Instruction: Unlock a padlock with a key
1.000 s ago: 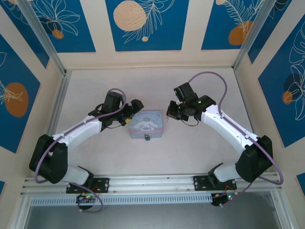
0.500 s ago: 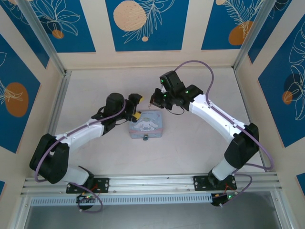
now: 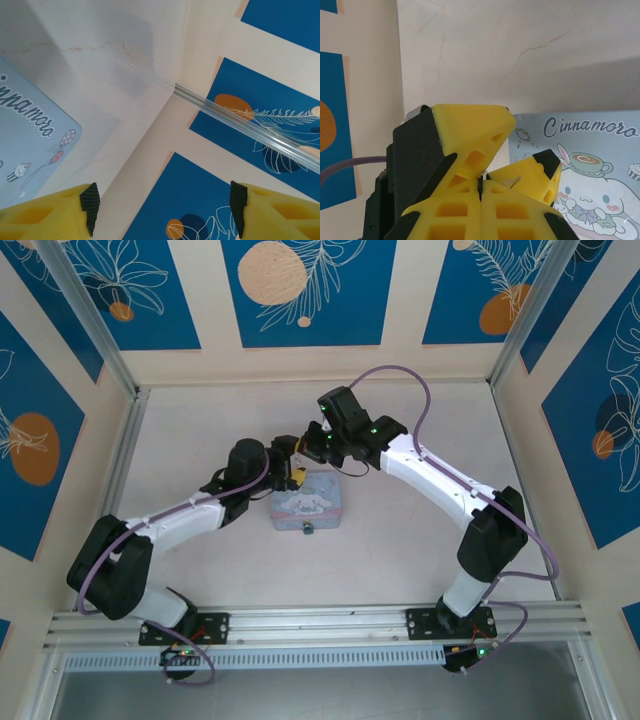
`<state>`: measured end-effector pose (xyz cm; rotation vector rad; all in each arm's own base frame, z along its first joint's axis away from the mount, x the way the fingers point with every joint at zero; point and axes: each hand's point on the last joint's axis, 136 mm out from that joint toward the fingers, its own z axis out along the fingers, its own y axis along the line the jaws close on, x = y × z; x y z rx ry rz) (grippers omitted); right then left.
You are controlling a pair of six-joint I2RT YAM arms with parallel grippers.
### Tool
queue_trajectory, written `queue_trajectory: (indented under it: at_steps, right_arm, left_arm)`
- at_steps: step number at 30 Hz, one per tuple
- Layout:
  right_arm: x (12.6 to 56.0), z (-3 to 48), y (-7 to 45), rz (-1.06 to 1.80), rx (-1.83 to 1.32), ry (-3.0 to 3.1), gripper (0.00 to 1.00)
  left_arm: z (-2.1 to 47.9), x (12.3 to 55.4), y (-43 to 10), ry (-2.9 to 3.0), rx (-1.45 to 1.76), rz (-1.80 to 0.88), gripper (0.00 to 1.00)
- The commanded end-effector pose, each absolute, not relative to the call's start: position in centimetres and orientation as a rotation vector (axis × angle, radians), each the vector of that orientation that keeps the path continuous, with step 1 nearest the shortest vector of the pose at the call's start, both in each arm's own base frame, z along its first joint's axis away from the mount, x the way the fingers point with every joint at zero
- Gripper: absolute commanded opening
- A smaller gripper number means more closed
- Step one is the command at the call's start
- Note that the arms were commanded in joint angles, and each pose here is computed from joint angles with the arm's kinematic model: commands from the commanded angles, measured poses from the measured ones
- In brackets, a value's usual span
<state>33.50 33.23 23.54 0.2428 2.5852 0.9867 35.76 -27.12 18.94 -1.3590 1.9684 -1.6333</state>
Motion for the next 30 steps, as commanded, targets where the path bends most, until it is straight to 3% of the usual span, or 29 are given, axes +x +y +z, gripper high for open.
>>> queue_trajectory:
  at_steps: [1,4,8,12,17,19,21,22,23,25,27,30]
  right_arm:
    - [33.7,24.3,34.1,1.028,0.248,2.568,0.00]
    - [33.4,23.7,33.8,1.011,0.257,2.579,0.00]
    - [33.3,22.9,33.1,0.990,0.277,2.588,0.00]
    - [33.3,22.4,32.3,0.968,0.295,2.591,0.00]
    - [33.7,21.2,30.3,0.892,0.315,2.605,0.00]
    - [34.2,20.3,29.1,0.857,0.332,2.621,0.03]
    - [34.6,19.0,27.6,0.802,0.370,2.658,0.11]
    - [34.7,18.2,27.0,0.776,0.379,2.672,0.20]
    - [34.7,17.5,26.2,0.744,0.399,2.684,0.37]
    - [34.3,16.0,24.9,0.710,0.422,2.709,0.62]
    - [33.5,14.4,23.9,0.691,0.445,2.740,0.69]
    - [32.4,12.2,23.5,0.691,0.453,2.788,0.71]
  left_arm:
    - [19.3,35.8,-27.2,1.912,-1.371,-1.668,0.65]
    - [19.3,35.8,-27.0,1.897,-1.377,-1.666,0.54]
    - [19.2,35.8,-26.9,1.898,-1.377,-1.662,0.46]
    - [18.7,35.7,-26.8,1.921,-1.359,-1.632,0.30]
    - [19.7,35.6,-26.3,2.040,-1.134,-1.472,0.28]
    - [19.9,35.8,-25.6,2.107,-1.035,-1.382,0.36]
    - [20.0,35.9,-24.6,2.158,-0.964,-1.295,0.52]
    - [19.9,35.9,-24.1,2.175,-0.932,-1.256,0.63]
    - [19.8,35.9,-23.5,2.195,-0.905,-1.218,0.72]
    - [19.4,35.7,-22.3,2.225,-0.877,-1.164,0.83]
    - [19.1,35.6,-21.3,2.250,-0.853,-1.130,0.90]
    - [18.9,35.6,-20.2,2.290,-0.804,-1.088,0.98]
